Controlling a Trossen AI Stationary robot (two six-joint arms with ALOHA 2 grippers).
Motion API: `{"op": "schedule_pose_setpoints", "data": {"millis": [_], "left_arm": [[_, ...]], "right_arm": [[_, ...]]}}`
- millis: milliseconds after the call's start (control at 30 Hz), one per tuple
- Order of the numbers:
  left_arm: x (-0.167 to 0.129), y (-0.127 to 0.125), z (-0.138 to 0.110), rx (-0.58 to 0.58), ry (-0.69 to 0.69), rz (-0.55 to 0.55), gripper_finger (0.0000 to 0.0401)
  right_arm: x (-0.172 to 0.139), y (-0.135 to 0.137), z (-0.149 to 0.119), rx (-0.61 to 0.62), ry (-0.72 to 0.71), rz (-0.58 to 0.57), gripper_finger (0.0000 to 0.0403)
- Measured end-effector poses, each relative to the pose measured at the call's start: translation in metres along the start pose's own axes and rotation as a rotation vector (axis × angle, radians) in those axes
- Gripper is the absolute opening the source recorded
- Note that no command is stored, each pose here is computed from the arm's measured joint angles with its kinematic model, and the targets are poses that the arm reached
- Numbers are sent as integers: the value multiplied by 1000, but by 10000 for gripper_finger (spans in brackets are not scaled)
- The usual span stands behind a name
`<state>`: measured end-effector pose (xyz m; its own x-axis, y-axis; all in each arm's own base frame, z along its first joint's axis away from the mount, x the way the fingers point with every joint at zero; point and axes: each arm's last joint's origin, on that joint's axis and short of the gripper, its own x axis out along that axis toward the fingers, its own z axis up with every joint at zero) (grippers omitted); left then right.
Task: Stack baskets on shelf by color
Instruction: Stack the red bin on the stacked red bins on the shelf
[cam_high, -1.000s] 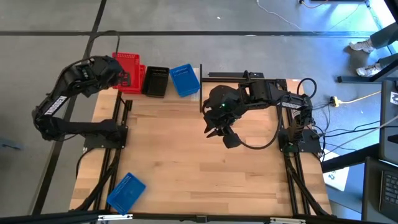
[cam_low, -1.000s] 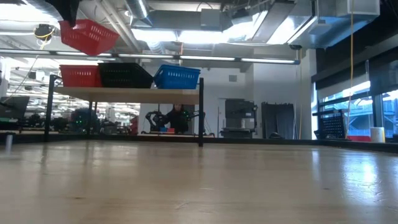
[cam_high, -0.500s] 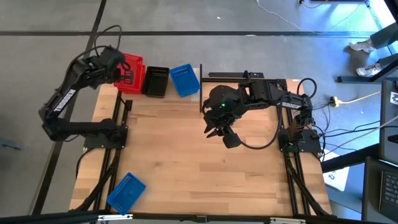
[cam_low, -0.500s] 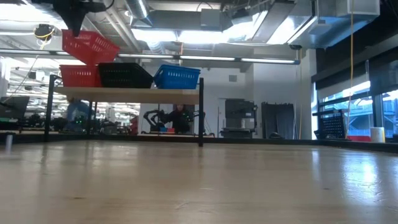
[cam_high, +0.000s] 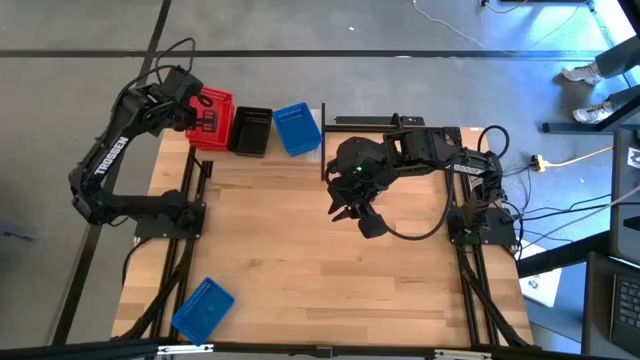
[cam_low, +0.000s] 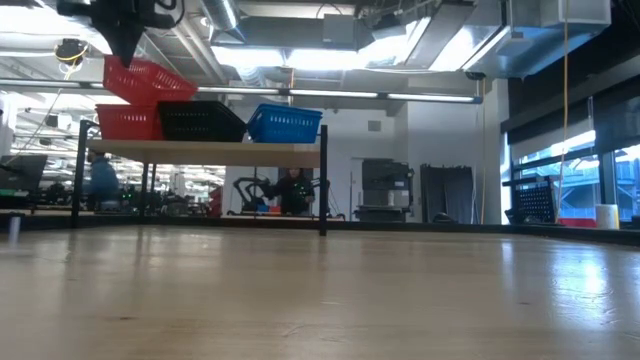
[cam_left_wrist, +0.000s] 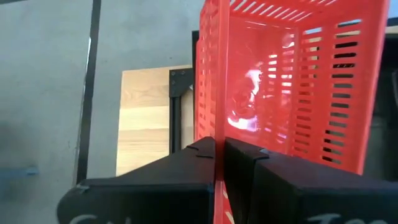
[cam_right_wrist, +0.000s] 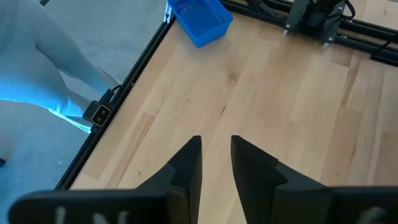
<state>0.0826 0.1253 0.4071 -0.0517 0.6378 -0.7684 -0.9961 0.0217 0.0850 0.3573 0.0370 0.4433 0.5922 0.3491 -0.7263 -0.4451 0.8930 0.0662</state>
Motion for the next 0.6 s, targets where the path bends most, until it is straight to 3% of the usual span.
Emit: {"op": "schedule_pose_setpoints", "data": {"millis": [367, 600], "left_arm": [[12, -8, 7, 58, 47, -24, 1], [18, -12, 9, 90, 56, 9, 33]], "right_arm": [[-1, -3, -1, 6, 0, -6, 84], [-1, -3, -1, 7, -1, -7, 84]]}}
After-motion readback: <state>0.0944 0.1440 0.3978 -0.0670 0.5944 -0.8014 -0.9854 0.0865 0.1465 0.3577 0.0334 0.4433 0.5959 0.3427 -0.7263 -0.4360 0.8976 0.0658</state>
